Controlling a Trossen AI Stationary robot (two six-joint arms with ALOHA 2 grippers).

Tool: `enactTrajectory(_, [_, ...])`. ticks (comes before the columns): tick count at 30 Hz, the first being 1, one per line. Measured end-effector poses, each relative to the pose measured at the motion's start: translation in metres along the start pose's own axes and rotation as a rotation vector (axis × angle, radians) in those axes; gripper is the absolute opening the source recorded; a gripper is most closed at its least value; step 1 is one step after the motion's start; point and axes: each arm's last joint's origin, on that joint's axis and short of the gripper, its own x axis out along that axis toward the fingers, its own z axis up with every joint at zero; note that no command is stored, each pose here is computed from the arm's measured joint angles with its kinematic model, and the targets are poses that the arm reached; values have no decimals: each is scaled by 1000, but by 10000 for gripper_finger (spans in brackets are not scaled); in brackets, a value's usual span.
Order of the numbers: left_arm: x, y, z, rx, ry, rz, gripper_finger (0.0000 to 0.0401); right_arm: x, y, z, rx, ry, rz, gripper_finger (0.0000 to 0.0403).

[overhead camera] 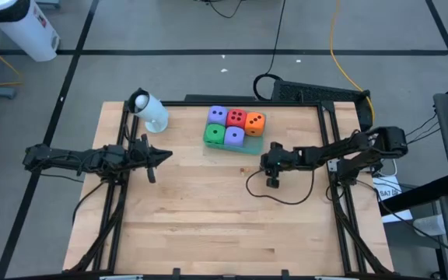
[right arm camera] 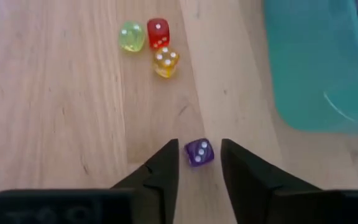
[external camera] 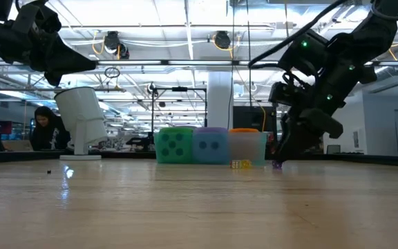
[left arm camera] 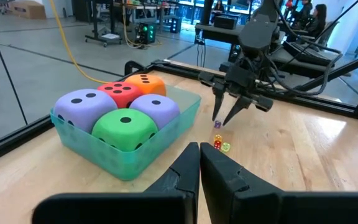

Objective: Pick & Place Dice
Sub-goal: Put the small violet dice into the transparent blue bin

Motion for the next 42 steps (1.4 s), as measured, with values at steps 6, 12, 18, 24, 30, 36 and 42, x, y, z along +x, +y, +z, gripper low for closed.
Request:
enactTrajectory(6, [0, 0, 0, 0, 0, 0, 21, 3, 0, -2, -5, 17, 1, 139])
enactTrajectory(12, [0, 0, 0, 0, -1, 0, 21, 3, 0, -3, -42, 26, 3, 138])
enactTrajectory(18, [0, 0, 0, 0, -2, 0, 21, 5, 1, -6, -90, 34, 27, 125])
enactTrajectory(24, [0, 0, 2, -6, -18, -3, 21, 6, 1, -19, -122, -14, 23, 121])
enactTrajectory(30, [0, 0, 2, -7, -21, -5, 21, 6, 1, -27, -132, -34, 22, 119])
enactTrajectory(36, [0, 0, 2, -7, -21, -4, 21, 6, 1, -26, -134, -49, 24, 107])
enactTrajectory(42, [0, 0, 2, -7, -21, -5, 21, 6, 1, -24, -132, -82, 23, 83])
